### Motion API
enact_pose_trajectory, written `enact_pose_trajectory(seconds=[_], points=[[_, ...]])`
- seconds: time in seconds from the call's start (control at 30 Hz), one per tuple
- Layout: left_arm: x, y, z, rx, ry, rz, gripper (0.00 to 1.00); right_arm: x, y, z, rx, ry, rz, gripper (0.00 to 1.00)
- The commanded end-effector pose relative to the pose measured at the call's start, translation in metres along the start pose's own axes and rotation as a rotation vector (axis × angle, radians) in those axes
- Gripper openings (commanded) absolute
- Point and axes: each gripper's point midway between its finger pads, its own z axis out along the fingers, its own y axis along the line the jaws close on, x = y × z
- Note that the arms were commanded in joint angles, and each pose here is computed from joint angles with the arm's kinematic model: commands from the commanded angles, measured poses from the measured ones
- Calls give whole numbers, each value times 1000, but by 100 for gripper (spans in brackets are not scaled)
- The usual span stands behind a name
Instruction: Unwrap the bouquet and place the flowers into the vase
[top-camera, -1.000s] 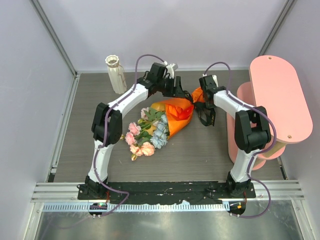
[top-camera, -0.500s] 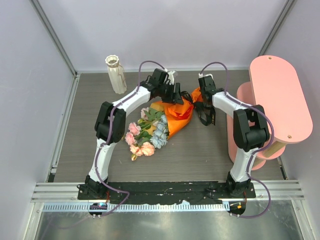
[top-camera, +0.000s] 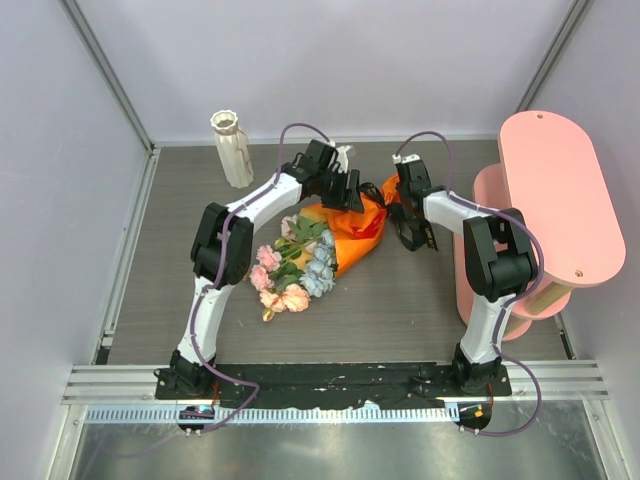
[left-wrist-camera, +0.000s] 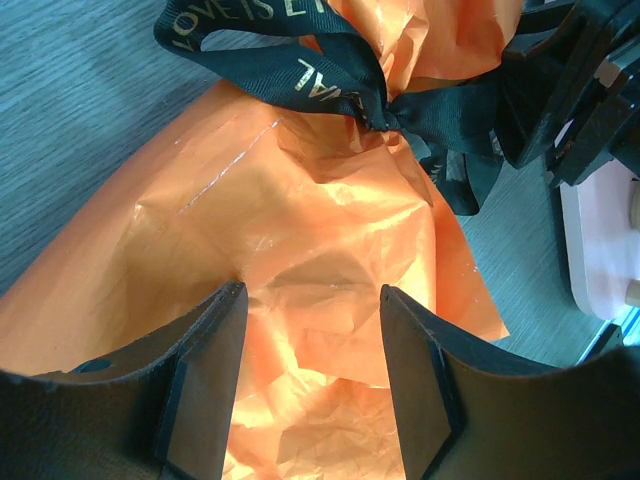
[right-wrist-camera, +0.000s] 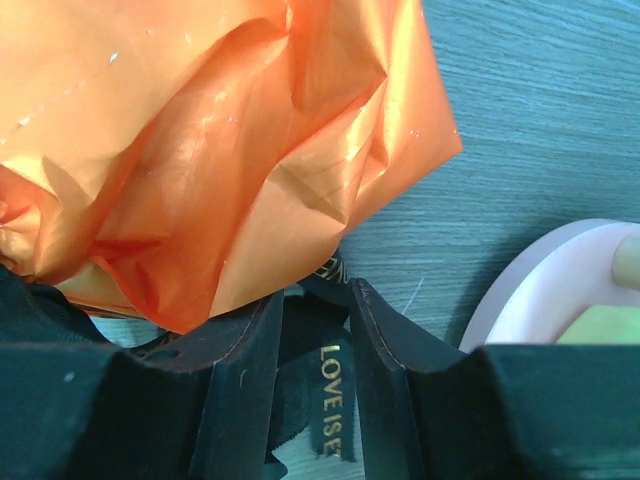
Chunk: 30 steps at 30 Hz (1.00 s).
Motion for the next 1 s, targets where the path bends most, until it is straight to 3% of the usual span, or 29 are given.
enact_pose_trajectory(seconds=[0.0, 0.13, 0.3, 0.5, 0.6, 0.67, 0.97], points=[[-5, 2, -1, -10, -1, 15, 59, -26, 4, -5, -37, -126, 11, 39], [-3, 4, 0, -18, 10, 17, 59, -31, 5, -8, -49, -174, 8, 38], [-2, 7, 0, -35, 14, 25, 60, -32, -10, -6, 45, -181, 3, 31], [-1, 9, 1, -41, 21, 24, 60, -49, -25, -13, 143, -281, 19, 21], [2, 12, 1, -50, 28, 21, 60, -54, -30, -16, 172, -315, 33, 12], [3, 15, 2, -61, 33, 19, 59, -57, -34, -19, 196, -329, 43, 1], [15, 25, 8, -83, 70, 5, 55, -93, -51, -64, 336, -479, 143, 1]])
